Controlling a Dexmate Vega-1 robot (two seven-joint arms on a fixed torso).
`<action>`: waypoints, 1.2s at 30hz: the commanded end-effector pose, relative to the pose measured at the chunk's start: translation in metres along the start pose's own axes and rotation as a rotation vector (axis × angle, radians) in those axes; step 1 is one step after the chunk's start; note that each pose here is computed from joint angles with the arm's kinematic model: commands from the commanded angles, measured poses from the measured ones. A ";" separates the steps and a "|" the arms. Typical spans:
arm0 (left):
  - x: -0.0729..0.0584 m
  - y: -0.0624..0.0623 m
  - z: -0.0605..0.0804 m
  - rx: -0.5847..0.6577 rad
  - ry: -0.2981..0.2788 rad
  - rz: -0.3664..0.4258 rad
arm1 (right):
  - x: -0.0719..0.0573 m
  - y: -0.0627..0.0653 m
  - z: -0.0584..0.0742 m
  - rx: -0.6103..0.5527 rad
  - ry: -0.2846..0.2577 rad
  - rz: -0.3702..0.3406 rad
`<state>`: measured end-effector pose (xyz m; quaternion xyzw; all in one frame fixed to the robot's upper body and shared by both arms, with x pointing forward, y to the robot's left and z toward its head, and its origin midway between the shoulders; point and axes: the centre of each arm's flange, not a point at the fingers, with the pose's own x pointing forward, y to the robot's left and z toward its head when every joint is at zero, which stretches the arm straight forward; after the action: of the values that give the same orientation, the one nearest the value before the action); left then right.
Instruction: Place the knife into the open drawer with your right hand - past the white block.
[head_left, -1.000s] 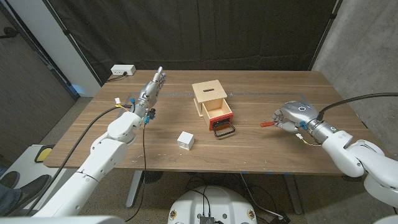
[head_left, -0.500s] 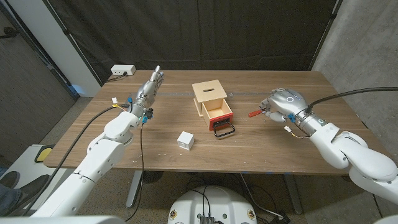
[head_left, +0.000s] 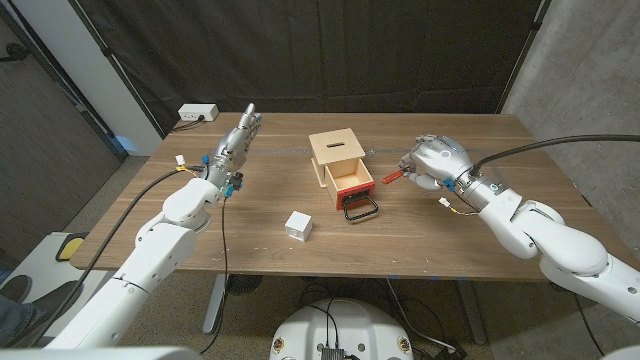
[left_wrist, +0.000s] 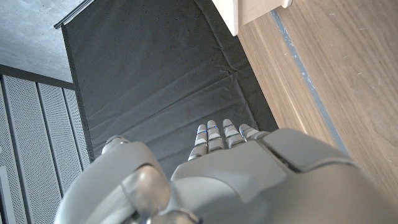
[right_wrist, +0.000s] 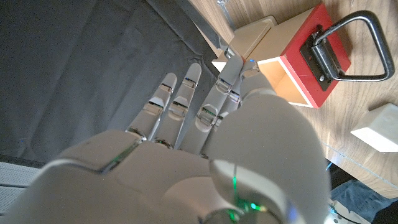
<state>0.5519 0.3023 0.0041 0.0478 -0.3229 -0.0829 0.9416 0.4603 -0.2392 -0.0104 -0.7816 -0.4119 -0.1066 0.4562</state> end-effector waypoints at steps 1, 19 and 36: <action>0.001 0.010 -0.001 -0.003 -0.009 -0.005 | 0.028 0.005 0.018 -0.042 -0.055 -0.020; 0.006 0.024 0.000 -0.004 -0.017 -0.019 | 0.074 0.015 0.029 -0.076 -0.028 -0.042; 0.017 0.040 -0.004 -0.008 -0.028 -0.049 | 0.104 0.011 0.057 -0.111 0.025 -0.172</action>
<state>0.5652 0.3296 0.0114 0.0478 -0.3307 -0.0999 0.9372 0.5143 -0.1651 0.0009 -0.7822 -0.4391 -0.1404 0.4190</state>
